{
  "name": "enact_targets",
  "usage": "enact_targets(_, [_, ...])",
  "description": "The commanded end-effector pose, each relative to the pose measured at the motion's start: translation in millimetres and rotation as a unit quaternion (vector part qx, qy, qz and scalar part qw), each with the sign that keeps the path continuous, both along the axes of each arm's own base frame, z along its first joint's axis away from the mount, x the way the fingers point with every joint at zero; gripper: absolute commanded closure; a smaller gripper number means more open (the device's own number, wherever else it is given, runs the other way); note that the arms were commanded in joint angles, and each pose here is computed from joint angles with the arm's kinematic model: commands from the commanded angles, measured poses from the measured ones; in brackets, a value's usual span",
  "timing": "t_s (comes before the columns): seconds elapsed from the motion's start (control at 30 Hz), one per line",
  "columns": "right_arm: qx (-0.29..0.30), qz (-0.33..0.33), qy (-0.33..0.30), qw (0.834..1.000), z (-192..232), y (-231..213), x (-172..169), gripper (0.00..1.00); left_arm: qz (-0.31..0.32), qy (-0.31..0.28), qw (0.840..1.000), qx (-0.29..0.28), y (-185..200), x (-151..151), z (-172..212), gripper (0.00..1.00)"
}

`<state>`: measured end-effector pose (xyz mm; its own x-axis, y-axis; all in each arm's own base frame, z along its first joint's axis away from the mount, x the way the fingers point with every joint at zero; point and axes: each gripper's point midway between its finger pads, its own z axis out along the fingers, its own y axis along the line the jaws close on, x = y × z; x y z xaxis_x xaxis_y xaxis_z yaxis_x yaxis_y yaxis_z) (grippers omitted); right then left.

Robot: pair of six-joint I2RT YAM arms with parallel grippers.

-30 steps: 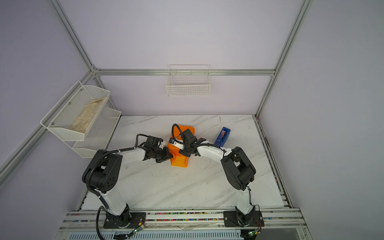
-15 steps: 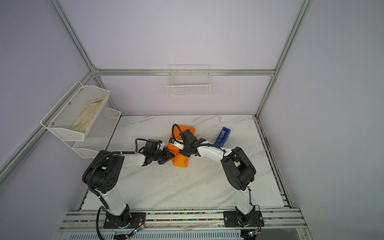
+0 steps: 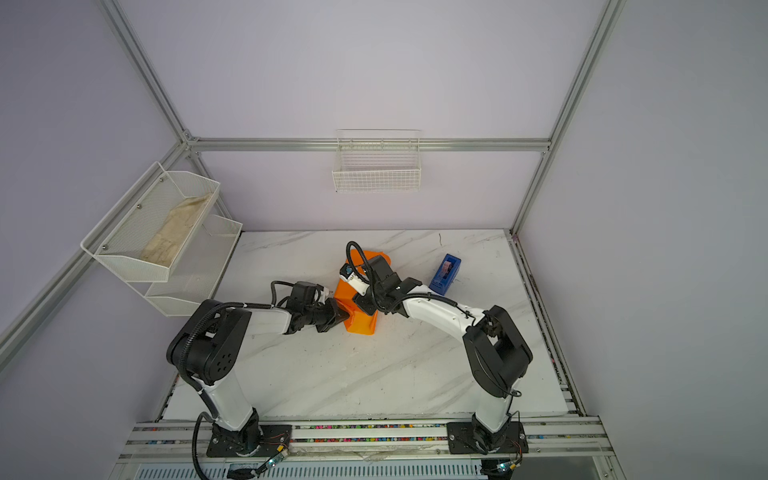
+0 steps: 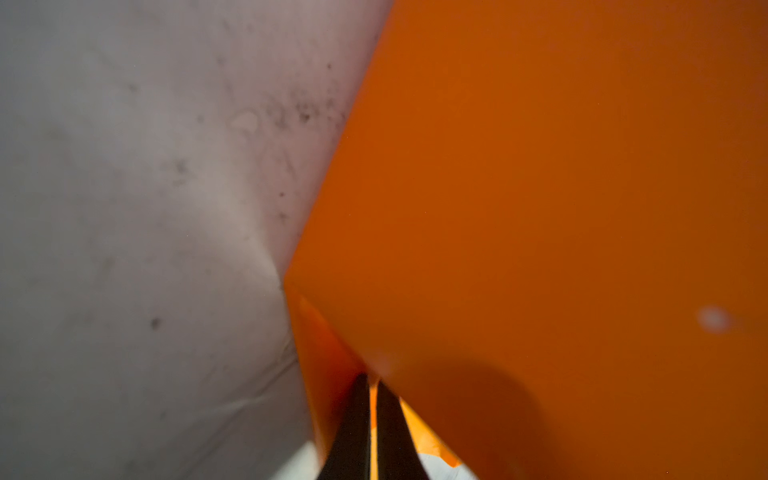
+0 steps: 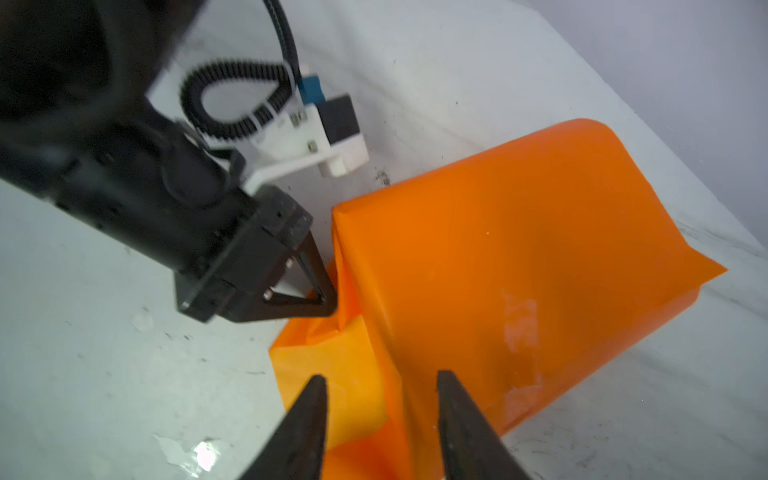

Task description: Wrap the gift box in paper

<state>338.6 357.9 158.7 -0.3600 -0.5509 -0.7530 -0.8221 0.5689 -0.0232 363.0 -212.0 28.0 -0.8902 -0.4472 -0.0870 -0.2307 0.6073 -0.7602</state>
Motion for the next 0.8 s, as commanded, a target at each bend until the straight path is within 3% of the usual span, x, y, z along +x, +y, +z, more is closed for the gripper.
enact_targets(0.0, [0.096,-0.071,0.098,0.988,-2.6,16.5,-22.9,0.80,-0.004,0.014,1.000,-0.002,0.1,-11.0,-12.7,0.92])
enact_targets(0.13, [0.131,-0.136,0.137,0.972,-27.6,26.7,-28.9,0.99,-0.002,0.018,1.000,-0.002,0.4,-12.3,-15.7,0.94])
enact_targets(0.3, [0.163,-0.165,0.151,0.961,-49.9,44.5,-17.7,1.00,-0.002,0.024,1.000,-0.001,0.9,-14.4,-18.9,0.95])
enact_targets(0.77, [0.078,-0.238,0.096,0.963,-105.7,37.0,20.2,1.00,-0.002,0.032,0.999,-0.001,2.0,-16.6,-23.2,0.96])
